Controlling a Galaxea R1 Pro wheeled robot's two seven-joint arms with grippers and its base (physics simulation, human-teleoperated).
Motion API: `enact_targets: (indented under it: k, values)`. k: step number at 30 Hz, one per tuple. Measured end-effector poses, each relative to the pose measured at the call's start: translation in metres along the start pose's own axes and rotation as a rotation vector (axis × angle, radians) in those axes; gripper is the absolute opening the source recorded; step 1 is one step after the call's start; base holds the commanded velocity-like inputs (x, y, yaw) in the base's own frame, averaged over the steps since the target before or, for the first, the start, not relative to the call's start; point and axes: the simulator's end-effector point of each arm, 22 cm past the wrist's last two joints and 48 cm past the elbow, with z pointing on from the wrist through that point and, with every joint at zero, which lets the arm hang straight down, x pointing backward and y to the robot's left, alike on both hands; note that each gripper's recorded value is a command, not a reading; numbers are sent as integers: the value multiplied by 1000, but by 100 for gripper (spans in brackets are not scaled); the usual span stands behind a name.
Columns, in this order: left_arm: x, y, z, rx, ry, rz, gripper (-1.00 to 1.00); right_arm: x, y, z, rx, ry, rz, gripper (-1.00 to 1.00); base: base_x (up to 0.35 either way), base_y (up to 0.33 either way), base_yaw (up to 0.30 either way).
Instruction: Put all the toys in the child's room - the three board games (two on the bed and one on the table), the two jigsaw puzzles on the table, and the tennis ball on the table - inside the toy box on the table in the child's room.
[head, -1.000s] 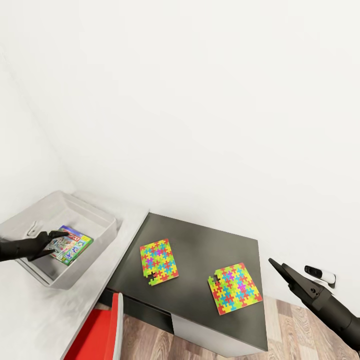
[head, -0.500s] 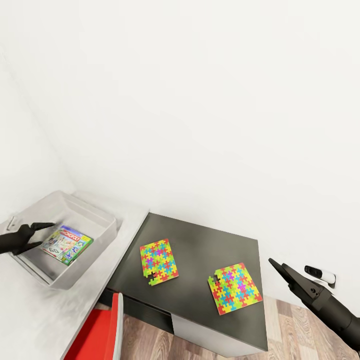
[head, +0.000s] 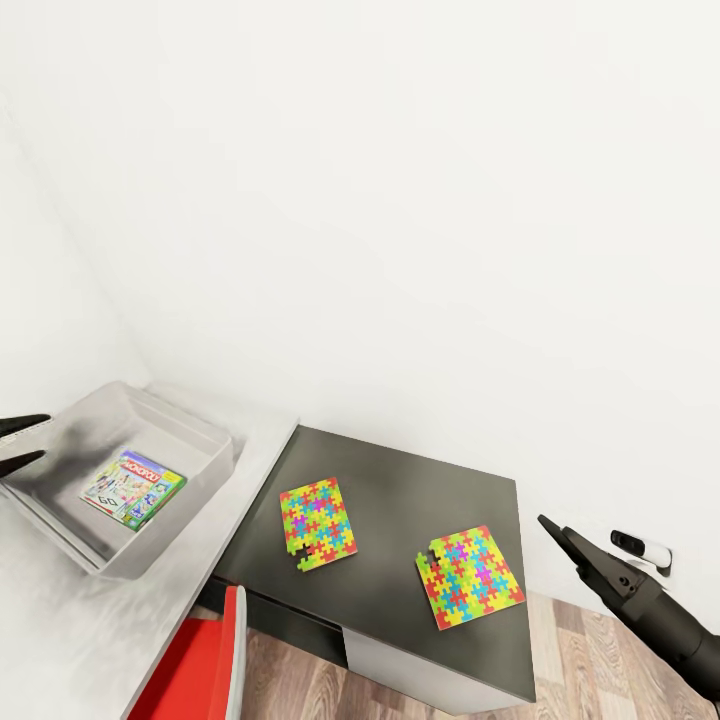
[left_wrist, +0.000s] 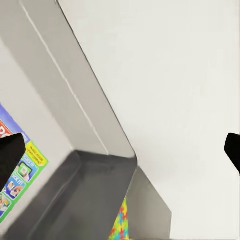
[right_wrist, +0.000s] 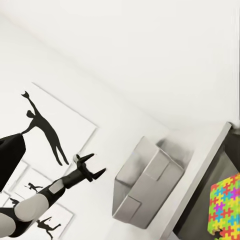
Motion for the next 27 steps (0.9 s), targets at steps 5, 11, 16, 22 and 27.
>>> enact_targets:
  k: [5,11,16,22,27]
  values:
    - [-8,-23,-16,101,-10,22,100,2,-3,0,12,6,-16,100,0,0,0]
    - [7,-27,-33,161,35,82,100,4,-5,0,22,14,-24,100,0,0,0]
    - [24,-25,-39,193,70,137,100,4,-6,0,23,15,-24,100,0,0,0]
    - [38,-8,-43,162,94,151,100,5,-6,0,23,14,-24,100,0,0,0]
    - [51,6,-46,141,113,158,100,4,-6,0,26,15,-26,100,0,0,0]
